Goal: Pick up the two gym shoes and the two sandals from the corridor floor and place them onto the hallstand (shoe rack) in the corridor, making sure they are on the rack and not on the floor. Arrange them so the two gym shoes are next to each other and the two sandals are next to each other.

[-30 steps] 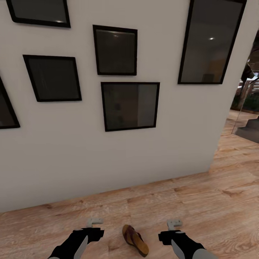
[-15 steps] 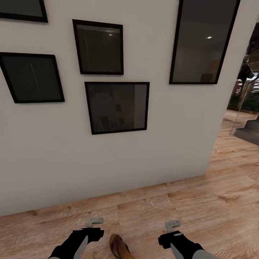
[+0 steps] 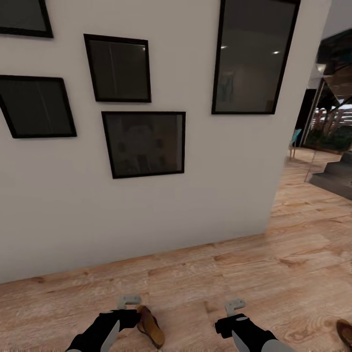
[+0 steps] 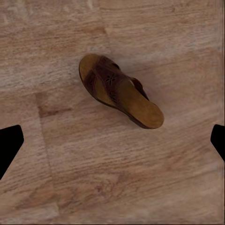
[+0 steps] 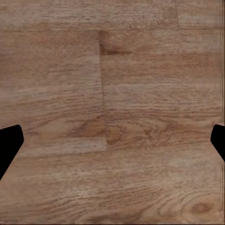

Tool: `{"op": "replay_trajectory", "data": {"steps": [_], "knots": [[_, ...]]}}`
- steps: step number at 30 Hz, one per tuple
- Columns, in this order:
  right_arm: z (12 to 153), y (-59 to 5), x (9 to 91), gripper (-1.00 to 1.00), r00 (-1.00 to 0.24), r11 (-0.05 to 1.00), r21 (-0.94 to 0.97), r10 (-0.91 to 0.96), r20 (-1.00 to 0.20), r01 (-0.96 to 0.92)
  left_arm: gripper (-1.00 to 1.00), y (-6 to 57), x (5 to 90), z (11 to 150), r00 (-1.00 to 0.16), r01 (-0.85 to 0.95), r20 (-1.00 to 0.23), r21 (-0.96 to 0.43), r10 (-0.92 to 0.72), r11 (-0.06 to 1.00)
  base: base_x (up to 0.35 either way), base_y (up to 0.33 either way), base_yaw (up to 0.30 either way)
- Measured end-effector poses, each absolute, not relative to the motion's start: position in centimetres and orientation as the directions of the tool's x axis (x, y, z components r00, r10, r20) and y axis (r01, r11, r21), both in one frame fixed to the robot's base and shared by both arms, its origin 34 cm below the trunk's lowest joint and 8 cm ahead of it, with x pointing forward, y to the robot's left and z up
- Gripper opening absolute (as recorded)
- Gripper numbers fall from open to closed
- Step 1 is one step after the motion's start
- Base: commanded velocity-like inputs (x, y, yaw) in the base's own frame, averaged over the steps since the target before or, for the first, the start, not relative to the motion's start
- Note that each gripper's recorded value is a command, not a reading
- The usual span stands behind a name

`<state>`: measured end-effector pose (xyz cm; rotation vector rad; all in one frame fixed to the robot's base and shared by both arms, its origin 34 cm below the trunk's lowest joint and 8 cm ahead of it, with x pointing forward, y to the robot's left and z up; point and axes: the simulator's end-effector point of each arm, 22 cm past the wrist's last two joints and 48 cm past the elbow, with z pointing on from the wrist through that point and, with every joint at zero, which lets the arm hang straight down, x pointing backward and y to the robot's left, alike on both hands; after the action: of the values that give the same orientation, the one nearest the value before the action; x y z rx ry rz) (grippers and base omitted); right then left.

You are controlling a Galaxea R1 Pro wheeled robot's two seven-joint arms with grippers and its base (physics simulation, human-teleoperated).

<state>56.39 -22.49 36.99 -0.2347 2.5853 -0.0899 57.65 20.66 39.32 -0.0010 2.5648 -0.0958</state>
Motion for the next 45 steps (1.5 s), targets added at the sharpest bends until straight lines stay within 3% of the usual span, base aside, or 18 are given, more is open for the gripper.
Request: {"op": "replay_trajectory", "data": {"steps": [6, 16, 45], "knots": [[36.99, -22.49, 56.39, 1.00, -0.840, 0.983, -0.111, -0.185, -0.510, -0.149, 1.00, 20.66, 57.66, 39.34, -0.839, 0.019, -0.544, -0.069, -0.022, 0.997, -0.149, -0.279, 0.000], [36.99, -22.48, 56.39, 1.00, -0.840, 0.982, -0.111, -0.186, -0.509, -0.150, 1.00, 20.69, 57.68, 39.34, -0.838, 0.018, -0.546, -0.069, -0.023, 0.997, 0.129, -0.269, 0.069], [37.18, -22.49, 56.48, 1.00, -0.838, 0.982, -0.112, -0.186, -0.513, -0.150, 1.00, 20.73, 57.86, 39.60, -0.833, 0.017, -0.552, -0.068, -0.023, 0.998, 0.013, -0.046, 0.273]]}}
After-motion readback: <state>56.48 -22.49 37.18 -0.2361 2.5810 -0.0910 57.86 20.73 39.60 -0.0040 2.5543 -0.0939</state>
